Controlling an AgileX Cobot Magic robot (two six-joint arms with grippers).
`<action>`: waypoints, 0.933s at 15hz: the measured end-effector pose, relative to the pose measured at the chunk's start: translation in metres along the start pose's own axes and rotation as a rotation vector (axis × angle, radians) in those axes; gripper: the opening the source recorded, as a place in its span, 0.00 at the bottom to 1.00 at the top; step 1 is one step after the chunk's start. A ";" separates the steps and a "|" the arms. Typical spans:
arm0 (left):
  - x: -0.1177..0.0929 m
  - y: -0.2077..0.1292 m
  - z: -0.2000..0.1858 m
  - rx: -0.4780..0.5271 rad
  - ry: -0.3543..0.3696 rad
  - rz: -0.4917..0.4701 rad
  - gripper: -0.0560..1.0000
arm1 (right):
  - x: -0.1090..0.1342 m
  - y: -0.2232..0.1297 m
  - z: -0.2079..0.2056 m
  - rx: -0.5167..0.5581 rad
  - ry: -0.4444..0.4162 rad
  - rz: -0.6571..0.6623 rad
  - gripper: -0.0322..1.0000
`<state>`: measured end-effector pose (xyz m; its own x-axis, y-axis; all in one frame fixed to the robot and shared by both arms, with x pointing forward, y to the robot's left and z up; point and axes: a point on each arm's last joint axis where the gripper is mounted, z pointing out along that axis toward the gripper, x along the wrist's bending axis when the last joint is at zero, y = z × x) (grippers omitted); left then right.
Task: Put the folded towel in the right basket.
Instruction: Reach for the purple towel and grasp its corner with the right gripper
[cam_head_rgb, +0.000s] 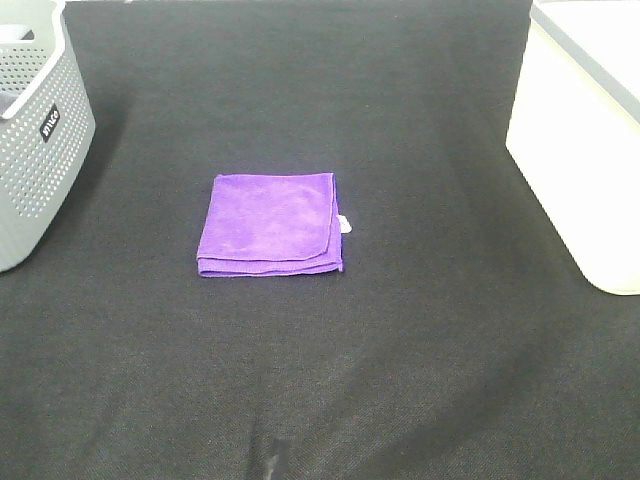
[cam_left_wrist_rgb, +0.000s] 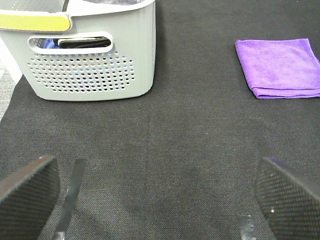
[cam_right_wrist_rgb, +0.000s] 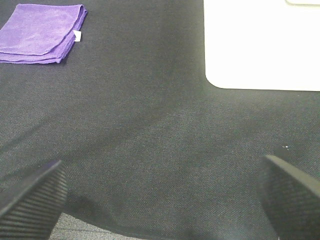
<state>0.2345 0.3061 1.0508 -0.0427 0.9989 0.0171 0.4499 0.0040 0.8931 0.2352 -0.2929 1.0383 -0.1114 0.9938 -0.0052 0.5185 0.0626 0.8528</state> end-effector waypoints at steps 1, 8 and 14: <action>0.000 0.000 0.000 0.000 0.000 0.000 0.99 | 0.000 0.000 0.000 0.000 0.000 0.000 0.98; 0.000 0.000 0.000 0.000 0.000 0.000 0.99 | 0.000 0.000 0.000 0.000 0.000 0.000 0.98; 0.000 0.000 0.000 0.000 0.000 0.000 0.99 | 0.000 0.000 0.000 0.000 0.000 0.000 0.98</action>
<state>0.2345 0.3061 1.0508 -0.0427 0.9989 0.0171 0.4499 0.0040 0.8931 0.2352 -0.2929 1.0383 -0.1114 0.9938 -0.0052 0.5185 0.0626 0.8528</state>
